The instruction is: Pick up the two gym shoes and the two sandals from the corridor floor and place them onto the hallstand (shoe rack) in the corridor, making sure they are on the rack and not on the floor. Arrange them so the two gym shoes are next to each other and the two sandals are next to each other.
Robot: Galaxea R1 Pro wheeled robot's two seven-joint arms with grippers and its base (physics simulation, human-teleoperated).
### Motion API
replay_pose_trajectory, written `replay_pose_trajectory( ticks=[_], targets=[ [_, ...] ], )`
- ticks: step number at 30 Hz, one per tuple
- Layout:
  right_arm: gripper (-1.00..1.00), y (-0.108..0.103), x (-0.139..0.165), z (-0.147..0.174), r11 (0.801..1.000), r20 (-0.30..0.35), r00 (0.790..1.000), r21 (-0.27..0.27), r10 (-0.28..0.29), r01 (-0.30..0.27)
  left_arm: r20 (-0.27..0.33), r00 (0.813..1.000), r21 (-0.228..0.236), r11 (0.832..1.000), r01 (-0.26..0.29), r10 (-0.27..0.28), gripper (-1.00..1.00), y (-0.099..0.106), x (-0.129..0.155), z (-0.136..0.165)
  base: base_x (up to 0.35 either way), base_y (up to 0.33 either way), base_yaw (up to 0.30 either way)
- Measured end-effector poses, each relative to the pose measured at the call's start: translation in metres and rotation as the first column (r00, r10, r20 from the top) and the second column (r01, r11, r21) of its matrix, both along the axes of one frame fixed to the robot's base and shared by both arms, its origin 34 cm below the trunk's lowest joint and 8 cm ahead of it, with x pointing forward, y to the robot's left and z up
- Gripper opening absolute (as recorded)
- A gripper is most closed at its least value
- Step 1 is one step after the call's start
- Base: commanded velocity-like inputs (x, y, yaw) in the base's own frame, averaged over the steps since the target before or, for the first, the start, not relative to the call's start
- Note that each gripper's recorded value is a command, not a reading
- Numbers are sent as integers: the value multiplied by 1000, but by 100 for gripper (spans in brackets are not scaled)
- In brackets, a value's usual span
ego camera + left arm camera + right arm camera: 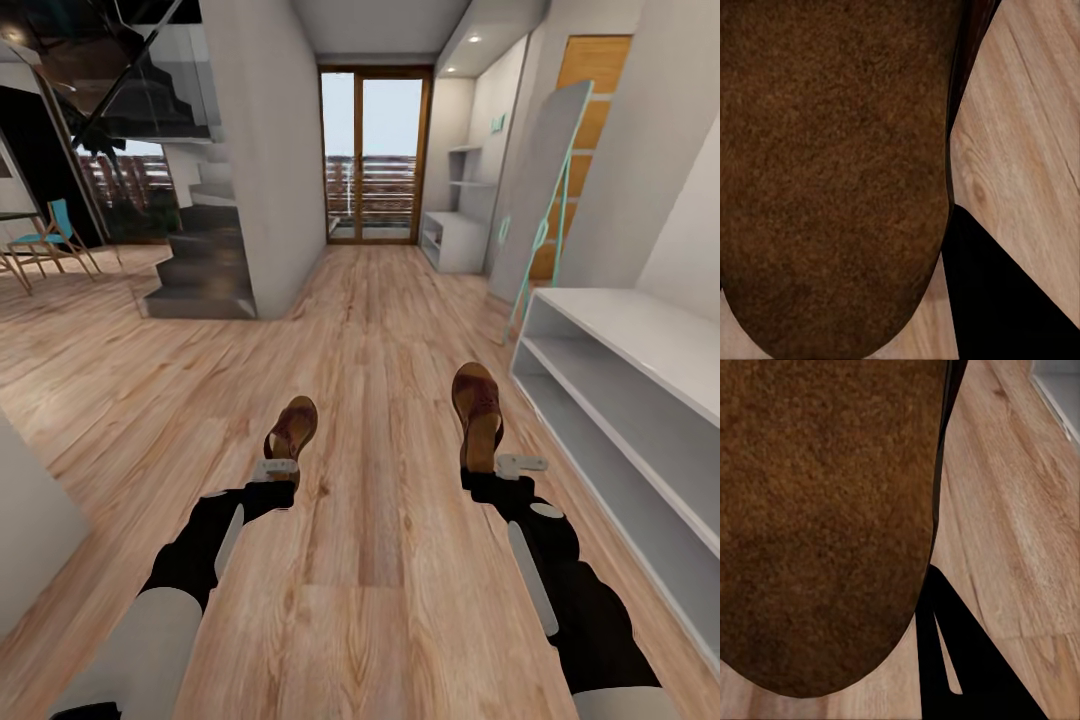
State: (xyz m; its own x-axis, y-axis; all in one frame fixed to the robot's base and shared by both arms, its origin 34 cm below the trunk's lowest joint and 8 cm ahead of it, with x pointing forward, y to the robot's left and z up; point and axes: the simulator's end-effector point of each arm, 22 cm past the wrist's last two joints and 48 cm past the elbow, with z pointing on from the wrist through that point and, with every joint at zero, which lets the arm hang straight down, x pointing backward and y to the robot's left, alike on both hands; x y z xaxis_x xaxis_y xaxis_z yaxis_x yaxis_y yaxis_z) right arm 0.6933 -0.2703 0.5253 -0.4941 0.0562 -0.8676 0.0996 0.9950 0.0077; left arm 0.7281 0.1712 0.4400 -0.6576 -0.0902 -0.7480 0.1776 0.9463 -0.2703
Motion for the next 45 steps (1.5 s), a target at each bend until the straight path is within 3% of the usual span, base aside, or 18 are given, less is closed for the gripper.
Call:
replay_pose_trajectory(
  ticks=[45],
  targets=[
    [-100, 0, 0, 0, 1000, 0, 1000, 5, 0, 0, -2, 1000, 0, 1000, 1, -1, -100, -1, -1, -1, 347, 0, 0]
  ],
)
